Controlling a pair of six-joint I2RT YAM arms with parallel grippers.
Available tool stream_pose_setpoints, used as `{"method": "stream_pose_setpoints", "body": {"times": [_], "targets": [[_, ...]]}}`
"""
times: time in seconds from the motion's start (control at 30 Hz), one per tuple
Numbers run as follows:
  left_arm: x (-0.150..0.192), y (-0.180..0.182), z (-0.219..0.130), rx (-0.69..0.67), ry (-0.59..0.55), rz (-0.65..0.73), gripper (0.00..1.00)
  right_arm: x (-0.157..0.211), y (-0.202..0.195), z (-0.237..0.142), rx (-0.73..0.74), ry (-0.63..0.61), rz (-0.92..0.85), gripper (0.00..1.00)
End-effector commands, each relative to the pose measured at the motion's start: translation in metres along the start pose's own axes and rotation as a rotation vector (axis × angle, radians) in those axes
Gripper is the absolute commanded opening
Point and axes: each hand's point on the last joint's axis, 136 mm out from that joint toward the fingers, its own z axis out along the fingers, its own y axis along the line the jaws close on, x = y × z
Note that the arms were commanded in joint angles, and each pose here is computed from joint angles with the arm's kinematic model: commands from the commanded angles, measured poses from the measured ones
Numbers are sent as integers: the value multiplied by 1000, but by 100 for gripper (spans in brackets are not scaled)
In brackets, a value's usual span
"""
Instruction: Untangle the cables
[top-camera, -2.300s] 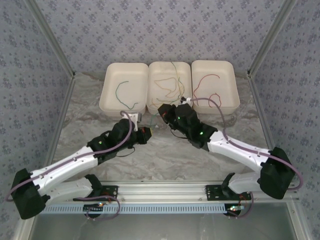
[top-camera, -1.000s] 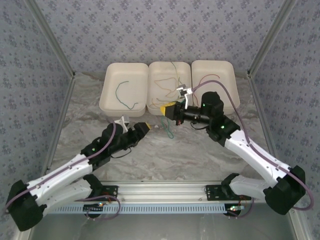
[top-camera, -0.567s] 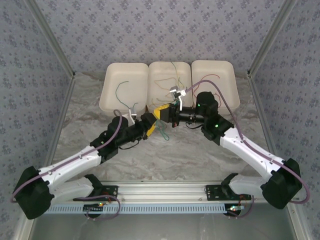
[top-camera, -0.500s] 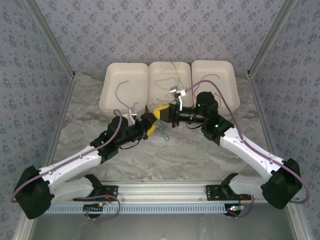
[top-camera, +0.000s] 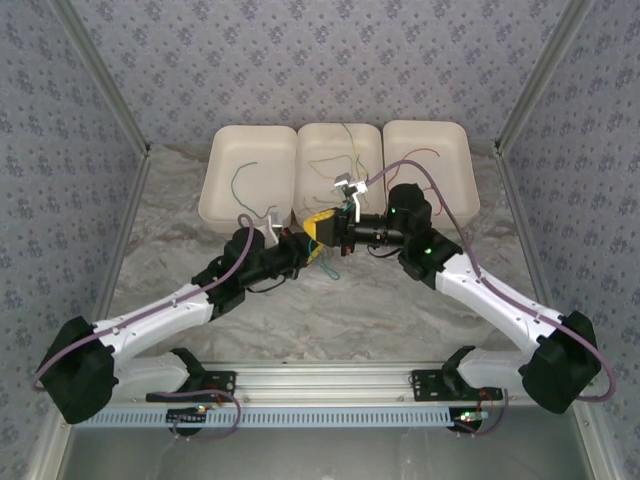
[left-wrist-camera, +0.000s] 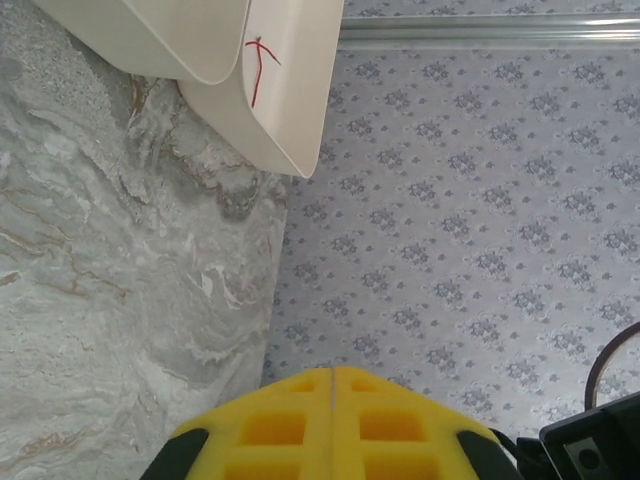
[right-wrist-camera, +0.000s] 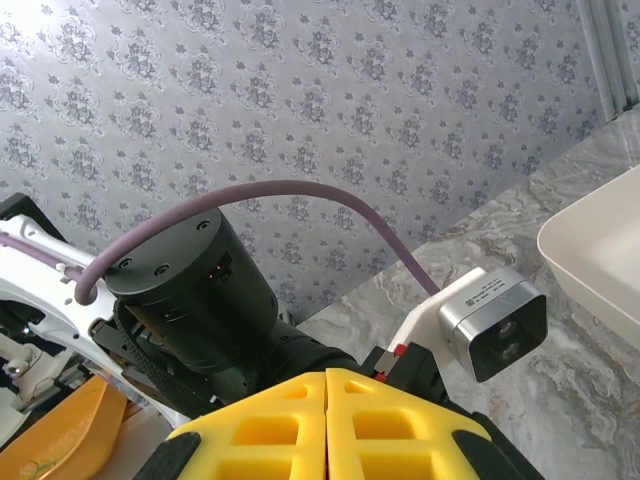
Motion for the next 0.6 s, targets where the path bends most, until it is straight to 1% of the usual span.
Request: {"method": "stream_pose_setpoints", "body": {"times": [0.0,0.13,0.2,0.27,0.33,0.4,0.5,0.57], "targets": [[-13,1,0,31,-58,-50,0,-13,15,-6,-18,-28,-66,0],[-35,45,-9,-20,-168,-166,0,-25,21,-21,51,-59,-142,0],[-46,70,-19,-40,-242,-233,0,-35,23,-33,112,-109,-184,0],[-52,87,-27,-52,-290,-287,0,-45,26,-47,164,-179,-232,0],[-53,96,-32,-62,-311,-316,0,-57,30,-61,208,-260,-278,0],[-53,100,-35,-72,-324,-333,0,-66,34,-71,246,-314,-311,0],[-53,105,-40,-74,-351,-364,0,-78,36,-79,300,-379,-353,0],[-53,107,-44,-70,-375,-381,0,-84,37,-81,320,-402,-365,0]]}}
